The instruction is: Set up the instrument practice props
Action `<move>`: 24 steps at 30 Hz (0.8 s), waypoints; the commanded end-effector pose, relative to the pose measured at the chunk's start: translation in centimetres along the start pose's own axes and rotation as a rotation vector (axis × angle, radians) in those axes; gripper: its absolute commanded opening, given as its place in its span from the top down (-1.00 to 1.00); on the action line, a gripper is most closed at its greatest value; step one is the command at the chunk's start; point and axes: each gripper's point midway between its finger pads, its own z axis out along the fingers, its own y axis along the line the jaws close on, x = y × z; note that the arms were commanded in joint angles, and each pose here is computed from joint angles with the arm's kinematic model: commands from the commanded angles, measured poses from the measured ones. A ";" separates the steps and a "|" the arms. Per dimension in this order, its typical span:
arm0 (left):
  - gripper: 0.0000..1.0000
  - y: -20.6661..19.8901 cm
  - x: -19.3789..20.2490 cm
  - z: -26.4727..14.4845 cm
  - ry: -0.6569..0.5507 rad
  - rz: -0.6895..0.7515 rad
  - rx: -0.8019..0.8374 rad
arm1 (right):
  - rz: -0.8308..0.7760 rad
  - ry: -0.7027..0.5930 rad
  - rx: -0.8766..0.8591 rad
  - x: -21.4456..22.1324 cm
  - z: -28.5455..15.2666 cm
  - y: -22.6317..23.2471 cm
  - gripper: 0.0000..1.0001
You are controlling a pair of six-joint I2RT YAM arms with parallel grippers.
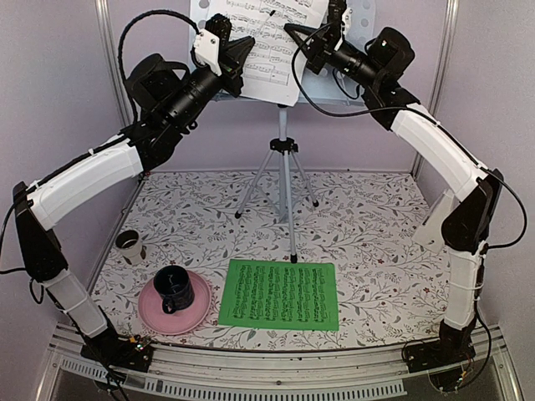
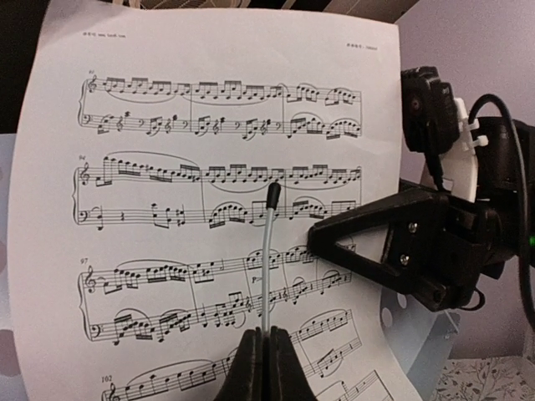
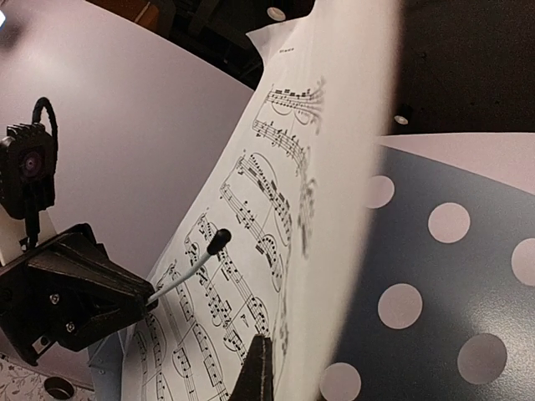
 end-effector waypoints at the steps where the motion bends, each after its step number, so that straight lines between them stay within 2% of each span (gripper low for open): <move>1: 1.00 0.1 -1.8 -0.4 -0.052 0.003 0.015 | -0.107 -0.047 -0.051 -0.6 0.7 1.4 0.96; 16: 1.00 0.0 -1.7 -0.3 -0.050 0.002 0.020 | -0.198 -0.113 -0.058 -0.6 1.6 2.4 0.78; 19: 1.00 0.1 -1.7 -0.3 -0.050 0.004 0.014 | -0.203 -0.119 -0.056 -0.6 1.7 2.5 0.64; 20: 1.00 0.2 -1.7 -0.3 -0.050 0.003 0.011 | -0.206 -0.119 -0.053 -0.6 1.7 2.4 0.55; 24: 0.98 0.8 -1.7 -0.3 -0.044 -0.003 -0.019 | -0.212 -0.119 -0.042 -0.8 1.7 2.2 0.49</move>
